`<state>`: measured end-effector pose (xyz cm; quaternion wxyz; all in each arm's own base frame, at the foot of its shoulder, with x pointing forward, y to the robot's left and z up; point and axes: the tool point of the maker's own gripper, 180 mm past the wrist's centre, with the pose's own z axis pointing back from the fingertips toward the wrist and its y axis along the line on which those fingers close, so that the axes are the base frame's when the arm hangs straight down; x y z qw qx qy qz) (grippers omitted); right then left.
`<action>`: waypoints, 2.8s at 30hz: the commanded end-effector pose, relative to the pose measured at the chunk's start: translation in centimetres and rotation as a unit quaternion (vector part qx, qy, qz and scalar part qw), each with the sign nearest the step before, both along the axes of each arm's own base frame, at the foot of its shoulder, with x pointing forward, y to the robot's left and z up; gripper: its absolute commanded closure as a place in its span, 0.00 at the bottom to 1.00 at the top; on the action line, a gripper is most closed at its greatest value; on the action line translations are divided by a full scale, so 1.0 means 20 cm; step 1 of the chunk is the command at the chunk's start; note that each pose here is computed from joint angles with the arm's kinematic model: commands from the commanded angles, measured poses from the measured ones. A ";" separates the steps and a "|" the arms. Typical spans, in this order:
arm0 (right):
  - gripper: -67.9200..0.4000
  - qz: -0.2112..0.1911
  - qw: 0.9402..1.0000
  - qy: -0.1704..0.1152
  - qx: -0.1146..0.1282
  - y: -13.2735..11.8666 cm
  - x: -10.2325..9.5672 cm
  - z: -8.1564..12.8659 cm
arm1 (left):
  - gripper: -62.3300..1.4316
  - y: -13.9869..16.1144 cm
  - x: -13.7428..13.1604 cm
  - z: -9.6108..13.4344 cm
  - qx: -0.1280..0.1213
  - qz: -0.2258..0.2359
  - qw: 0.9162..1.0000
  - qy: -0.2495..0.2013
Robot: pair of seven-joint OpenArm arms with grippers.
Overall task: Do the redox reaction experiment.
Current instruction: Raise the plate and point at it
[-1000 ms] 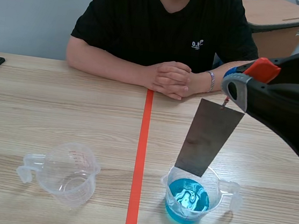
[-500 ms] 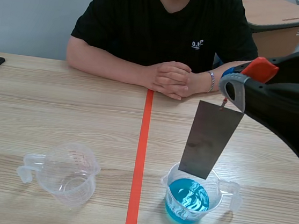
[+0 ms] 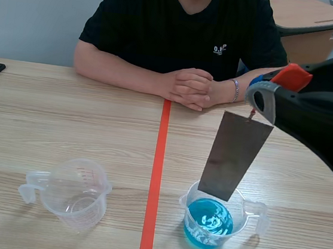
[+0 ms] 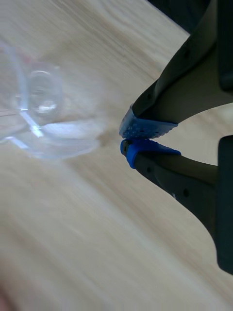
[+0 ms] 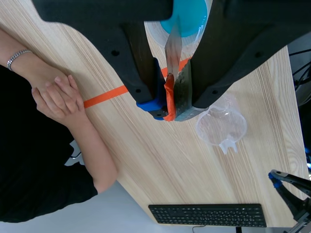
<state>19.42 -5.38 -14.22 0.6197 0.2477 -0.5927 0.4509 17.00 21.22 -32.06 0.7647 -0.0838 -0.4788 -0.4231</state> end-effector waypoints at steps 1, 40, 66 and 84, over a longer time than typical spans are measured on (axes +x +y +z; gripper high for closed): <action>0.97 0.007 1.000 -0.017 0.007 0.01 0.00 0.06 | 0.91 -0.08 0.05 0.08 -0.036 -0.020 0.999 -0.022; 0.97 0.004 1.000 -0.019 0.007 0.00 0.00 0.06 | 0.91 -1.26 0.39 0.19 -0.173 -0.215 0.960 -0.041; 0.97 0.004 1.000 -0.019 0.007 0.00 0.00 0.06 | 0.91 -1.38 0.42 0.12 -0.171 -0.220 0.960 -0.030; 0.97 0.004 1.000 -0.019 0.007 0.00 0.00 0.06 | 0.91 -1.38 0.42 0.12 -0.170 -0.220 0.960 -0.030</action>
